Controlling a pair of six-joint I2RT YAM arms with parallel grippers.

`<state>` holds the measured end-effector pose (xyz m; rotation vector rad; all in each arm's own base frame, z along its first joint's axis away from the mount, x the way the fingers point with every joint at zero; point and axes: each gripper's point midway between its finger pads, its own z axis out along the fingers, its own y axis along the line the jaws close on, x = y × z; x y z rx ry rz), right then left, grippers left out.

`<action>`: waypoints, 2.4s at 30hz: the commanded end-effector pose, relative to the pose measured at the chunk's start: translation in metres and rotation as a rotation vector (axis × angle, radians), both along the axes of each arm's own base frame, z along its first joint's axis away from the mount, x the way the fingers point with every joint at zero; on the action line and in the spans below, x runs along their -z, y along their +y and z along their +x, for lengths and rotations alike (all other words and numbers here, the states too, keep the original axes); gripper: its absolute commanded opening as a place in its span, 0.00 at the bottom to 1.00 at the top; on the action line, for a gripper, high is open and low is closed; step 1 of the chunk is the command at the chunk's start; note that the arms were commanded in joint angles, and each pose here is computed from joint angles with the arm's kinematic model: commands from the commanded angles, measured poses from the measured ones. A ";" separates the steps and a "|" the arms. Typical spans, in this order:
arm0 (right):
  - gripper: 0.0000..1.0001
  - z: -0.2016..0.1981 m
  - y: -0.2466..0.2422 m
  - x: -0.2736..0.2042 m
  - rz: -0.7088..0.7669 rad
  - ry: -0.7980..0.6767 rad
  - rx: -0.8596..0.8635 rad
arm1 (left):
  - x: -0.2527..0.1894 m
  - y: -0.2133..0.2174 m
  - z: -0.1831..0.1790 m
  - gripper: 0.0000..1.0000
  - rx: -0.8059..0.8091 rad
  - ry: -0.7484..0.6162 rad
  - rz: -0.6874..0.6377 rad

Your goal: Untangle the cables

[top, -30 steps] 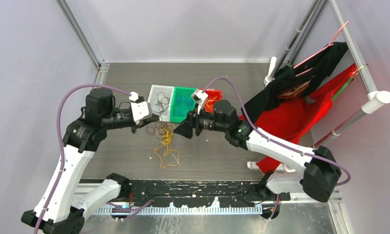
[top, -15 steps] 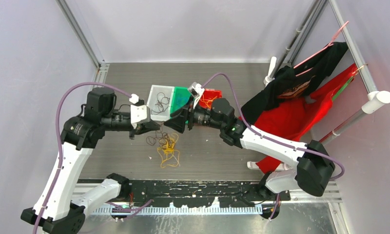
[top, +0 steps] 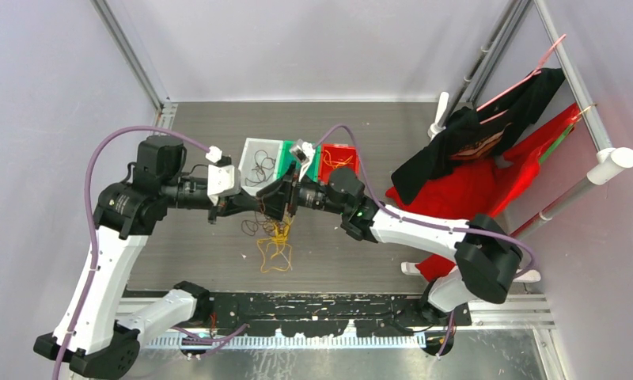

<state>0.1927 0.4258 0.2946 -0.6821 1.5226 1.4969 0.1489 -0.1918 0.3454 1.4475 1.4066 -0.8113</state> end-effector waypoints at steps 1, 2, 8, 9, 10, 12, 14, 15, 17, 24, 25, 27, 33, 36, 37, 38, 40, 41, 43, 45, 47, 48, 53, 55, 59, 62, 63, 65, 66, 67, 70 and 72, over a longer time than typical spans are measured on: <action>0.59 -0.002 0.014 -0.056 0.224 -0.041 0.011 | -0.023 -0.004 -0.012 0.00 0.052 -0.021 -0.049; 0.59 -0.004 0.017 -0.055 0.235 -0.036 0.006 | -0.024 -0.004 -0.012 0.00 0.053 -0.022 -0.052; 0.65 -0.019 0.035 -0.018 0.124 -0.035 -0.019 | -0.034 -0.003 -0.007 0.00 0.054 -0.086 -0.045; 0.65 -0.019 0.034 -0.008 0.097 -0.031 -0.009 | -0.035 -0.003 -0.006 0.00 0.054 -0.106 -0.039; 0.66 -0.018 0.033 0.002 0.068 -0.027 0.005 | -0.037 -0.002 -0.004 0.00 0.052 -0.123 -0.034; 0.66 -0.016 0.028 0.019 0.019 -0.030 0.037 | -0.040 -0.002 0.001 0.00 0.046 -0.155 -0.024; 0.66 -0.010 0.022 0.040 -0.051 -0.031 0.090 | -0.043 0.000 0.005 0.00 0.039 -0.190 -0.014; 0.66 -0.006 0.019 0.048 -0.078 -0.034 0.122 | -0.048 0.000 0.007 0.00 0.037 -0.215 -0.011; 0.65 0.003 0.012 0.062 -0.114 -0.037 0.183 | -0.054 0.001 0.011 0.00 0.029 -0.245 -0.009; 0.62 0.019 0.003 0.092 -0.161 -0.028 0.284 | -0.091 0.001 0.015 0.00 0.001 -0.326 -0.043; 0.62 0.020 0.002 0.094 -0.160 -0.025 0.290 | -0.098 0.001 0.014 0.00 -0.004 -0.338 -0.053; 0.62 0.019 0.001 0.098 -0.159 -0.018 0.291 | -0.110 0.002 0.014 0.00 -0.016 -0.373 -0.069; 0.63 0.017 -0.004 0.111 -0.163 0.007 0.299 | -0.171 0.011 0.040 0.00 -0.187 -0.560 -0.163; 0.63 0.015 -0.004 0.118 -0.158 0.017 0.290 | -0.207 0.021 0.058 0.00 -0.310 -0.668 -0.219; 0.63 0.014 -0.004 0.120 -0.156 0.023 0.290 | -0.218 0.025 0.062 0.00 -0.347 -0.695 -0.238; 0.63 0.014 -0.004 0.124 -0.162 0.029 0.291 | -0.229 0.031 0.067 0.00 -0.397 -0.719 -0.254; 0.62 0.014 -0.004 0.130 -0.174 0.035 0.301 | -0.248 0.038 0.071 0.00 -0.459 -0.765 -0.292; 0.62 0.015 -0.005 0.133 -0.178 0.039 0.306 | -0.256 0.043 0.073 0.00 -0.491 -0.788 -0.314; 0.61 0.015 -0.005 0.138 -0.187 0.047 0.309 | -0.278 0.052 0.072 0.00 -0.549 -0.854 -0.367; 0.58 0.015 -0.005 0.144 -0.195 0.055 0.311 | -0.290 0.059 0.072 0.00 -0.589 -0.890 -0.391; 0.56 0.014 -0.006 0.148 -0.200 0.062 0.312 | -0.299 0.064 0.068 0.00 -0.605 -0.916 -0.399; 0.54 0.014 -0.007 0.150 -0.202 0.068 0.313 | -0.302 0.065 0.066 0.00 -0.606 -0.925 -0.398; 0.41 0.015 -0.012 0.154 -0.200 0.085 0.336 | -0.309 0.068 0.061 0.00 -0.608 -0.947 -0.394; 0.31 0.018 -0.019 0.155 -0.212 0.098 0.372 | -0.309 0.069 0.061 0.00 -0.614 -0.955 -0.394; 0.29 0.017 -0.030 0.146 -0.205 0.097 0.394 | -0.307 0.069 0.059 0.00 -0.609 -0.949 -0.386; 0.48 0.013 -0.034 0.125 -0.195 0.051 0.382 | -0.293 0.062 0.055 0.00 -0.557 -0.910 -0.366; 0.52 0.014 -0.036 0.115 -0.197 0.018 0.380 | -0.290 0.060 0.051 0.00 -0.540 -0.904 -0.366; 0.55 0.012 -0.039 0.098 -0.202 -0.020 0.371 | -0.284 0.056 0.048 0.00 -0.512 -0.896 -0.363; 0.58 0.011 -0.040 0.092 -0.213 -0.042 0.361 | -0.282 0.055 0.047 0.00 -0.503 -0.890 -0.364; 0.61 0.011 -0.038 0.076 -0.209 -0.081 0.351 | -0.281 0.053 0.045 0.00 -0.490 -0.884 -0.364; 0.67 0.009 -0.037 0.043 -0.200 -0.155 0.326 | -0.275 0.048 0.040 0.00 -0.450 -0.858 -0.352; 0.71 0.007 -0.035 0.022 -0.189 -0.205 0.307 | -0.271 0.046 0.037 0.00 -0.427 -0.848 -0.348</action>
